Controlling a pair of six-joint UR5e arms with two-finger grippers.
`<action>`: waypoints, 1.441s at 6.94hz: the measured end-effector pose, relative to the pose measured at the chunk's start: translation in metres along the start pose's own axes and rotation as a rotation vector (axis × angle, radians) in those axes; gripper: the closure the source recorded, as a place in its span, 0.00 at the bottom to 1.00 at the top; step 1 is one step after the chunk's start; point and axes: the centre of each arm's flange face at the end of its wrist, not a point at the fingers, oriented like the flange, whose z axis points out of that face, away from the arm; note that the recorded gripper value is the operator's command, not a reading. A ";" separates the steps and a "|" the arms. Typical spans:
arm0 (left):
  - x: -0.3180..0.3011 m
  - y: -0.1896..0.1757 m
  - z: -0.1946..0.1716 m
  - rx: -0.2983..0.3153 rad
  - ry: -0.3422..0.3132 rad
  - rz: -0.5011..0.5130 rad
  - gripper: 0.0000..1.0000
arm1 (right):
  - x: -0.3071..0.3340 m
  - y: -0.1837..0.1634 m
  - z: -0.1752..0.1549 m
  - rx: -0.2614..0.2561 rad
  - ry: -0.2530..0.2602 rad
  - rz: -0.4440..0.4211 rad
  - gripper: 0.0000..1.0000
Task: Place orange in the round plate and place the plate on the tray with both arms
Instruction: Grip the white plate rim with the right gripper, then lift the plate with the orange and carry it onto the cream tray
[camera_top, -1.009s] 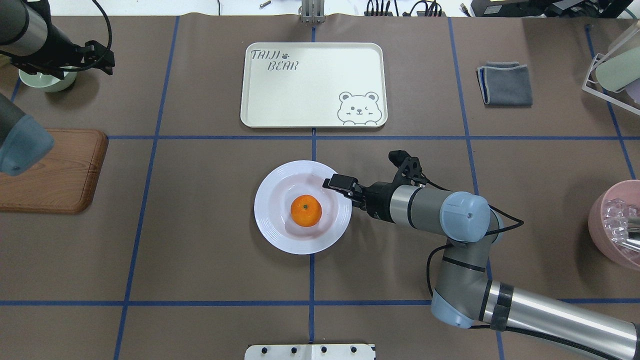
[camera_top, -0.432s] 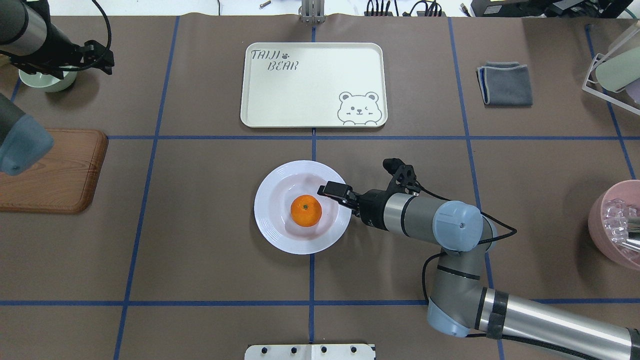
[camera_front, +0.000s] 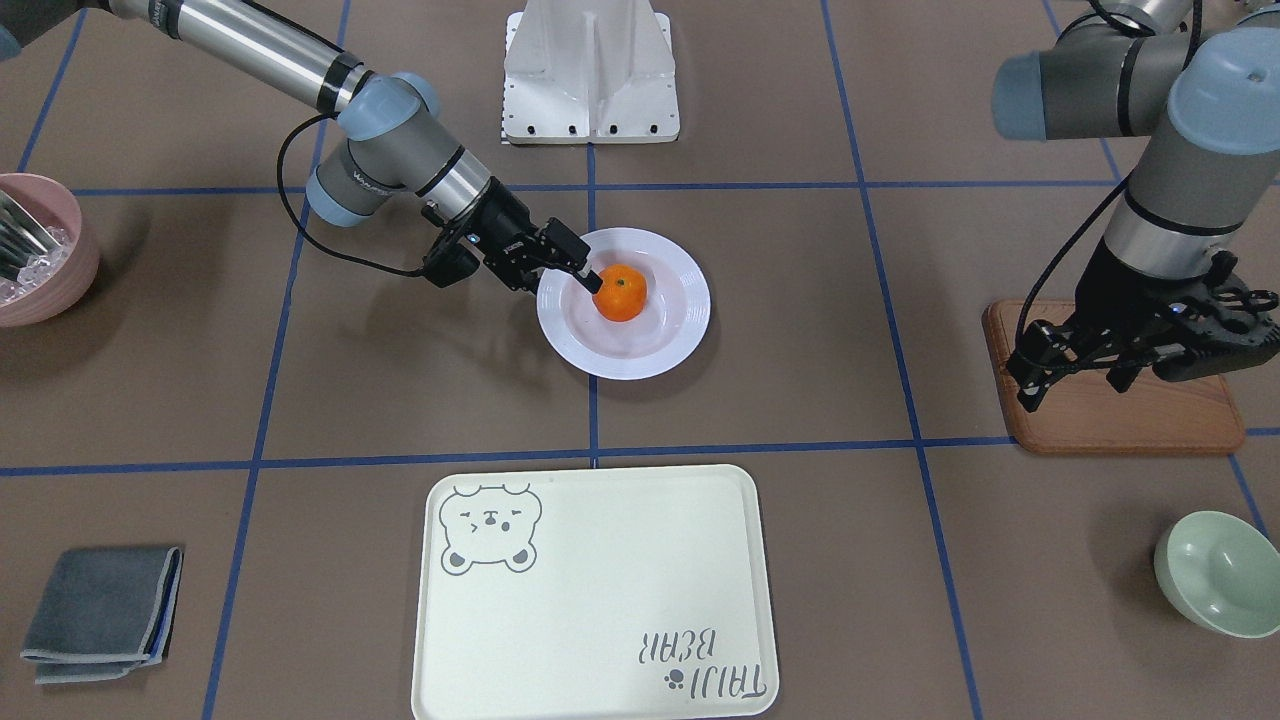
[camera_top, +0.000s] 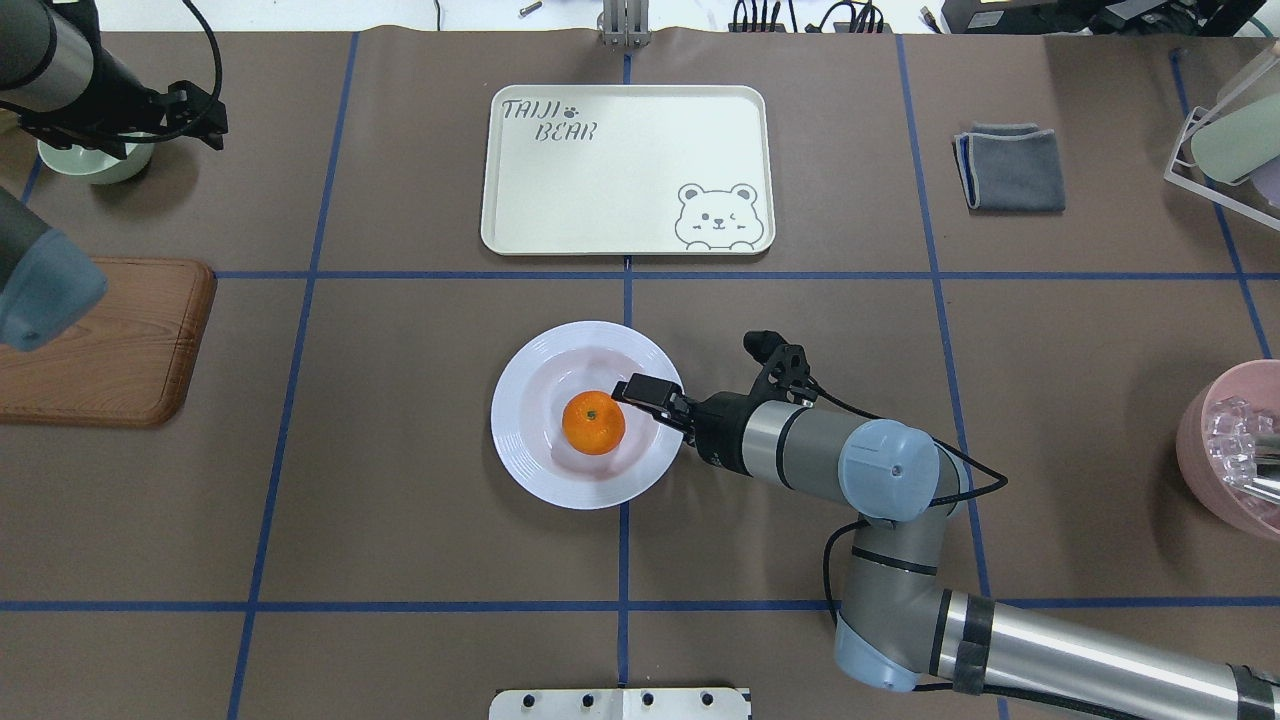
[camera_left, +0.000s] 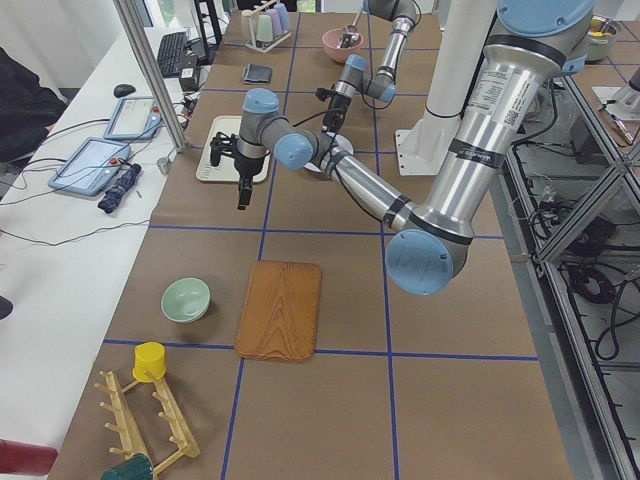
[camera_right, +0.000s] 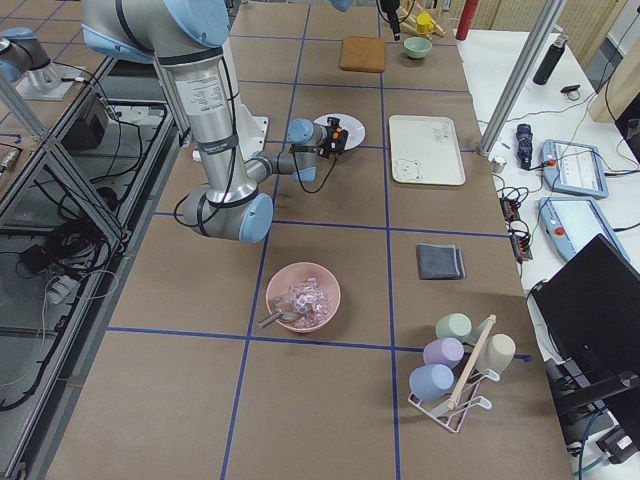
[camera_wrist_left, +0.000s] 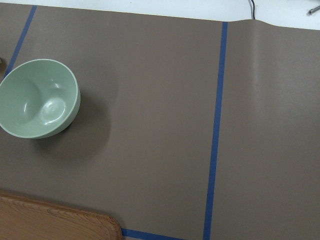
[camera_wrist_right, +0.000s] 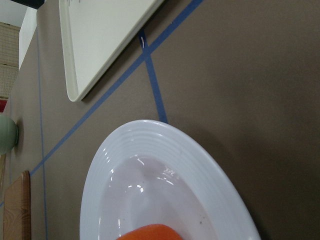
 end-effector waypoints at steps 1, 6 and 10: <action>0.000 0.000 0.000 0.000 0.000 0.000 0.02 | -0.004 0.001 0.001 -0.001 -0.006 0.022 0.90; 0.000 0.000 -0.001 0.002 0.001 0.001 0.02 | -0.032 -0.004 -0.003 0.004 -0.059 0.057 1.00; 0.000 0.000 -0.001 0.003 0.000 0.000 0.02 | -0.081 -0.093 -0.021 0.145 -0.144 0.150 1.00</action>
